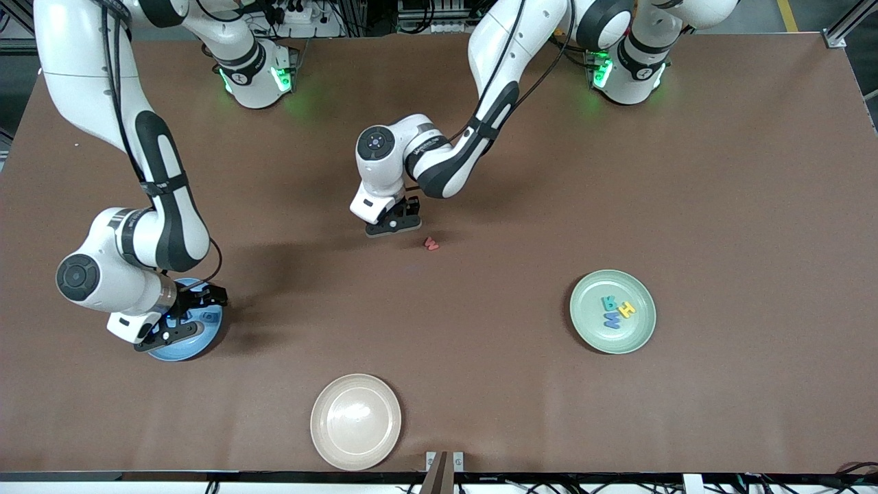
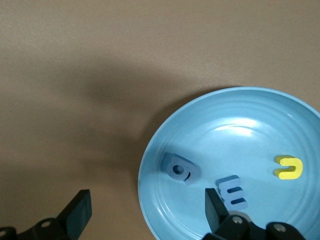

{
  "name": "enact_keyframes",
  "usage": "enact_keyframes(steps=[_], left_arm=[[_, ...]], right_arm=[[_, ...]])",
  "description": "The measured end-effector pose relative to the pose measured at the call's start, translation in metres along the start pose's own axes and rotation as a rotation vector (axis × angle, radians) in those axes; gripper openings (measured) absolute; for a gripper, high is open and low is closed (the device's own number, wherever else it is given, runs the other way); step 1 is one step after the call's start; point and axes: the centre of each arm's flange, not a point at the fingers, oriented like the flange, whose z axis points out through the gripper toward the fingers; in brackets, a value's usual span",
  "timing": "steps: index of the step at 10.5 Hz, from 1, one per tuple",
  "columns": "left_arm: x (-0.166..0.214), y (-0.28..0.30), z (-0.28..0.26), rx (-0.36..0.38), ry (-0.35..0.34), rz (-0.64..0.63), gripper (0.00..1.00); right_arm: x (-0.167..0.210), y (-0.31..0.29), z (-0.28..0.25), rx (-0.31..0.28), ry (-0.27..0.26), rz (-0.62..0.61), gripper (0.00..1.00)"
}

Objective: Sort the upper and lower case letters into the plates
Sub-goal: 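Grasp the pink Q with the left gripper while the right reaches w, then place the Q on the green plate while the right gripper grasps w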

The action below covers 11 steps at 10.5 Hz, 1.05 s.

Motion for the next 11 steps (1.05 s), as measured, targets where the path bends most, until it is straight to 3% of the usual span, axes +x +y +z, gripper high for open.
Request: enact_keyframes(steps=[1,2,5,7,9,11], left_arm=[[-0.001,0.001,0.001,-0.002,0.001,0.001,0.56],[0.000,0.002,-0.001,-0.005,0.003,0.002,0.44],[-0.001,0.003,-0.004,-0.011,0.006,0.003,0.36],[0.014,0.005,-0.023,-0.023,0.034,-0.008,0.36],[0.068,-0.010,-0.085,-0.020,0.078,-0.072,0.36],[0.143,-0.057,-0.159,0.017,0.062,-0.068,0.36]], right_arm=[[0.000,-0.001,0.000,0.001,0.000,0.000,1.00],[0.000,-0.002,0.001,0.002,-0.001,0.000,1.00],[0.005,-0.020,0.003,0.032,-0.009,0.029,1.00],[0.013,-0.053,0.005,0.044,-0.022,0.041,1.00],[0.023,-0.096,0.007,0.043,-0.029,0.019,1.00],[0.033,-0.155,0.010,0.039,-0.038,-0.021,1.00]])
